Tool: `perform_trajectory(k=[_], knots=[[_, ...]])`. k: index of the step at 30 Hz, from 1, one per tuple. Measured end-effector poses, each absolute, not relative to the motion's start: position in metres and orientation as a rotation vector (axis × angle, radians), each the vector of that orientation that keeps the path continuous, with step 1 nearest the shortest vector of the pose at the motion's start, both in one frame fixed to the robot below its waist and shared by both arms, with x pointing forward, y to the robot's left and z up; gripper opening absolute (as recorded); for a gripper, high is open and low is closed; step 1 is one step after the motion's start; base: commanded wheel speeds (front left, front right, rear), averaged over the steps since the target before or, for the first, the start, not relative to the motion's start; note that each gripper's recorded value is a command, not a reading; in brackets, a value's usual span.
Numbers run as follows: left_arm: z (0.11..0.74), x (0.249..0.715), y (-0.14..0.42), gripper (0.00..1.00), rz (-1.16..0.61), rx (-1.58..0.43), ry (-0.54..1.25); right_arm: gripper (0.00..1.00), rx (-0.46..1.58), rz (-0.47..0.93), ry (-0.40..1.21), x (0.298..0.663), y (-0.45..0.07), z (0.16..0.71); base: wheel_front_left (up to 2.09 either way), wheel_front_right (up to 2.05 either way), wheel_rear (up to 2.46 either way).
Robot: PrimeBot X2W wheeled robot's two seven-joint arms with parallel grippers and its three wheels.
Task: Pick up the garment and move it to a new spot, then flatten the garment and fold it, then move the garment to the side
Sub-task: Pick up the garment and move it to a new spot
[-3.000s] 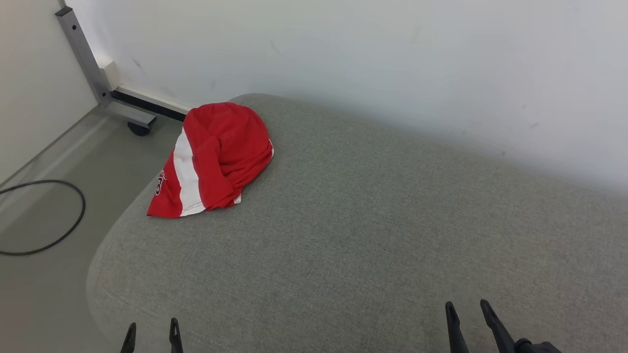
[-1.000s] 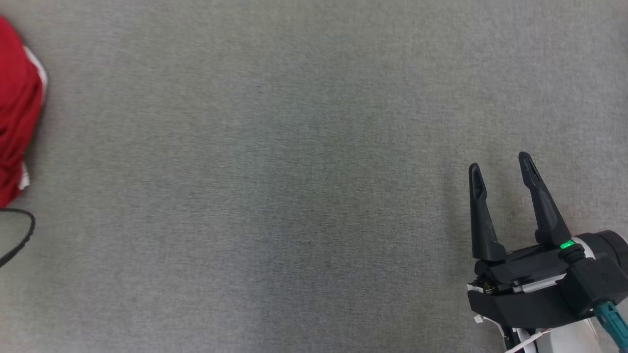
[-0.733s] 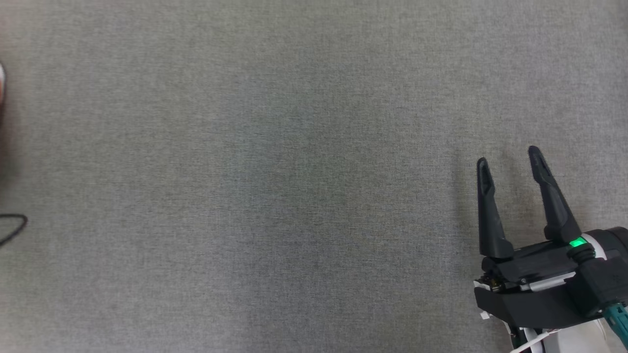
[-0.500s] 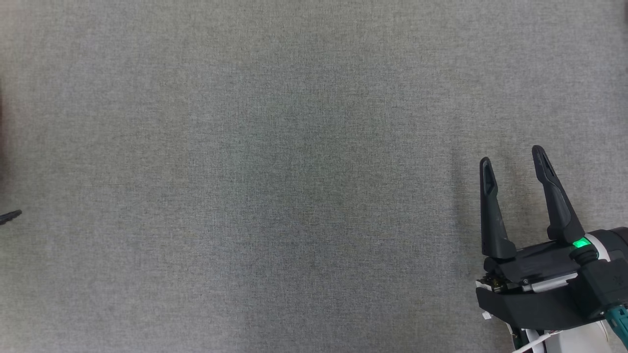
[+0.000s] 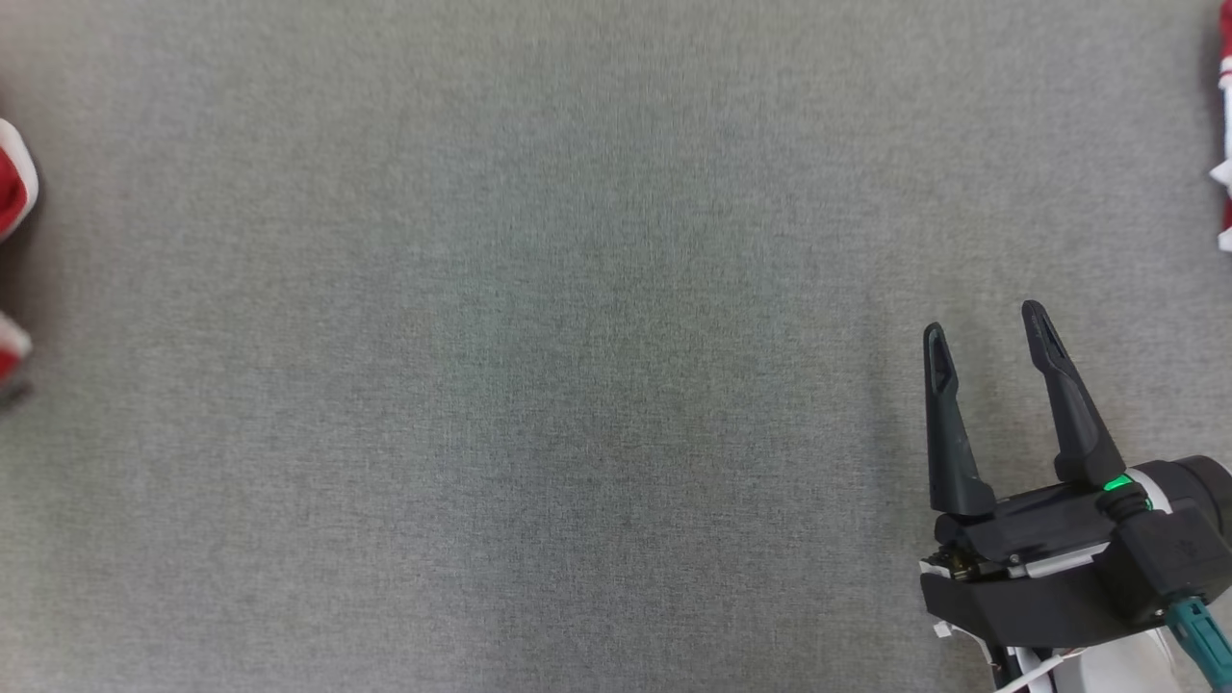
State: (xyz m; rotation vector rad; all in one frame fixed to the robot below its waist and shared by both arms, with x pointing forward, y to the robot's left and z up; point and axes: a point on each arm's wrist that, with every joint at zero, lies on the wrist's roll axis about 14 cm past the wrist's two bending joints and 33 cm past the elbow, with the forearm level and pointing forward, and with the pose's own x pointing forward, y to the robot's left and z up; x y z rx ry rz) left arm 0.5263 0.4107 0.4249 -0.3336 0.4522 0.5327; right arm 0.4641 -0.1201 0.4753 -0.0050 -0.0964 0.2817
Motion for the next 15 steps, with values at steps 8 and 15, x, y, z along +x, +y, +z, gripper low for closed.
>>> perform_trajectory(k=[8,15], knots=[[0.556,0.568,0.403,0.00,0.424,-0.316,0.054,1.00,0.033,0.267,-0.139,0.454,-0.119,0.499,0.00,0.00,0.00],[0.673,0.589,0.335,0.00,0.192,-0.267,-0.208,1.00,0.046,0.219,-0.146,0.439,-0.131,0.511,0.00,0.00,0.00]])
